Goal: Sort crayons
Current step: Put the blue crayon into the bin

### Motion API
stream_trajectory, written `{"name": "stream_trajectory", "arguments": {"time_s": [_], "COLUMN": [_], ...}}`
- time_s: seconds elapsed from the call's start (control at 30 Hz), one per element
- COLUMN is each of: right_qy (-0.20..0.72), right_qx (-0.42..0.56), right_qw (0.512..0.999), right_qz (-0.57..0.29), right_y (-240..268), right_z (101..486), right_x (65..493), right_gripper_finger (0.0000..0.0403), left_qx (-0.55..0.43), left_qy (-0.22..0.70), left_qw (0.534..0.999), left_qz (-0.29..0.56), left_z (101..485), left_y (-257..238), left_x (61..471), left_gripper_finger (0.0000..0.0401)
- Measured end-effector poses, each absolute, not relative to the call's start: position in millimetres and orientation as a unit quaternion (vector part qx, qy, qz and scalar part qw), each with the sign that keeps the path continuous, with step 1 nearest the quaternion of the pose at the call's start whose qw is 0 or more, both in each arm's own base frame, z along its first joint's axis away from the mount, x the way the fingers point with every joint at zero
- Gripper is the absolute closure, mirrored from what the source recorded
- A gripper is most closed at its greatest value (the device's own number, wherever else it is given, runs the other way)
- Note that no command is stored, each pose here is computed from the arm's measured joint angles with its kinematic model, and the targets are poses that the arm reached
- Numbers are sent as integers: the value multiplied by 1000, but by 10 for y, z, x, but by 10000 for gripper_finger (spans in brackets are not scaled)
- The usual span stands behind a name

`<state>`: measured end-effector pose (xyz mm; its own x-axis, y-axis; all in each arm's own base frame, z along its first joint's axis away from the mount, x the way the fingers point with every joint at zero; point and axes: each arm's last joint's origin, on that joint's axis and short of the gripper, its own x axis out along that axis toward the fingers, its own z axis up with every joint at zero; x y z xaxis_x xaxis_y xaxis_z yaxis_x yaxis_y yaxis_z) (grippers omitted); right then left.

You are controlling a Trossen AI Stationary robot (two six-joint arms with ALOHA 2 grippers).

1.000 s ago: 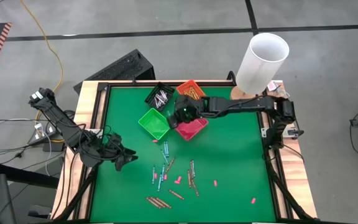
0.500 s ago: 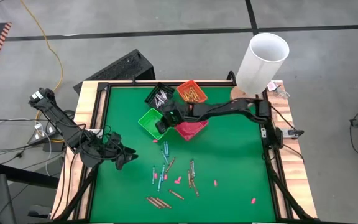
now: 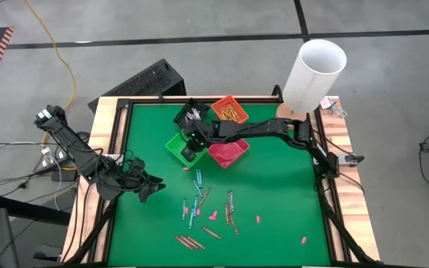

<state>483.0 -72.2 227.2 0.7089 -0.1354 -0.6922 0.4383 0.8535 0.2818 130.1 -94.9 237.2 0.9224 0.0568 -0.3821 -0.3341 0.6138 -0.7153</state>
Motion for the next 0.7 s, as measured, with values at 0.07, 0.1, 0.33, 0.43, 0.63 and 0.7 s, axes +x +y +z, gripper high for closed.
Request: {"name": "stream_trajectory", "arguments": {"time_s": [0.07, 0.1, 0.33, 0.43, 0.63, 0.7], "right_qy": [353, 359, 394, 425, 502, 531], "right_qx": [214, 212, 204, 176, 99, 104], "right_qw": [897, 895, 885, 881, 859, 840], "right_qz": [-159, -159, -141, -112, -37, -37], "right_y": [-721, -719, -687, -536, 64, 279], "right_z": [2292, 2298, 2538, 2790, 3296, 3381], "right_x": [4819, 4810, 4772, 4701, 4367, 4212], "right_gripper_finger": [321, 307, 238, 231, 234, 238], "left_qx": [-422, -420, -415, -417, -415, -416], "left_qy": [161, 160, 166, 167, 170, 175], "left_qw": [885, 886, 886, 886, 887, 886], "left_qz": [112, 113, 119, 116, 114, 110], "left_z": [2373, 2373, 2355, 2357, 2355, 2353], "left_y": [-947, -946, -938, -941, -943, -947], "left_x": [1301, 1301, 1293, 1294, 1294, 1294], "left_gripper_finger": [209, 209, 209, 209, 209, 209]}}
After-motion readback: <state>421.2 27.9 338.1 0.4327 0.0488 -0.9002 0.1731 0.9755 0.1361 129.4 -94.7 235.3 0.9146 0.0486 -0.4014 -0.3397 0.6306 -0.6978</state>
